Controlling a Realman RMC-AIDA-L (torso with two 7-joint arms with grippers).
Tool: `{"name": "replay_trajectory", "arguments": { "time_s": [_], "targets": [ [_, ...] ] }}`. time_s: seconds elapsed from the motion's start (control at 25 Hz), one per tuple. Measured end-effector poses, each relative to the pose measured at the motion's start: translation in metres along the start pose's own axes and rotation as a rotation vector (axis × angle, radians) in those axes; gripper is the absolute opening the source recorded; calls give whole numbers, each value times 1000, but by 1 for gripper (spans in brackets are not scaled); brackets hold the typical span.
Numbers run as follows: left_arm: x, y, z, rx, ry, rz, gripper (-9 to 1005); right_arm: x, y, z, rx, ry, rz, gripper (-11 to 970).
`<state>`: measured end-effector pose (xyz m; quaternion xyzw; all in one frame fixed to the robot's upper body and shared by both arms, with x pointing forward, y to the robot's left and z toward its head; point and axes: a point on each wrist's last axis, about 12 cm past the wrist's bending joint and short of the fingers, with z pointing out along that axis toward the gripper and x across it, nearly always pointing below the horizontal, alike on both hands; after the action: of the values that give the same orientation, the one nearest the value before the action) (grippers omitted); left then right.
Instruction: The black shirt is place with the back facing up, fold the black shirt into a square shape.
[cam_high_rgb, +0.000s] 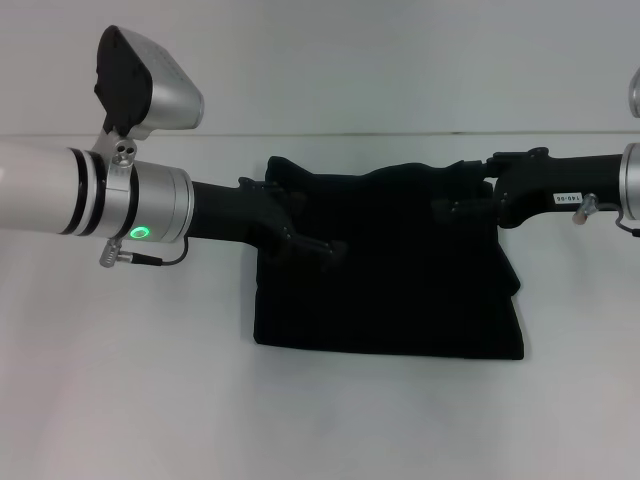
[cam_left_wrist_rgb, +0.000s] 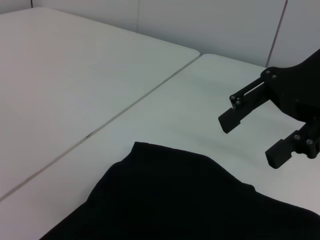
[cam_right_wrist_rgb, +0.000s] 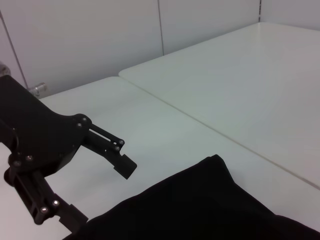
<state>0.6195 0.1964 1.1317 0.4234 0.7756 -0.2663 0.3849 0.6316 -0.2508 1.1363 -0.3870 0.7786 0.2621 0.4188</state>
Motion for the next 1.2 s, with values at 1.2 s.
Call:
{"name": "replay_trajectory", "arguments": {
  "time_s": [1.2],
  "targets": [
    [6,4,-2,-37,3,-8,968,19,1,2,20,69,-120,916]
  ]
}}
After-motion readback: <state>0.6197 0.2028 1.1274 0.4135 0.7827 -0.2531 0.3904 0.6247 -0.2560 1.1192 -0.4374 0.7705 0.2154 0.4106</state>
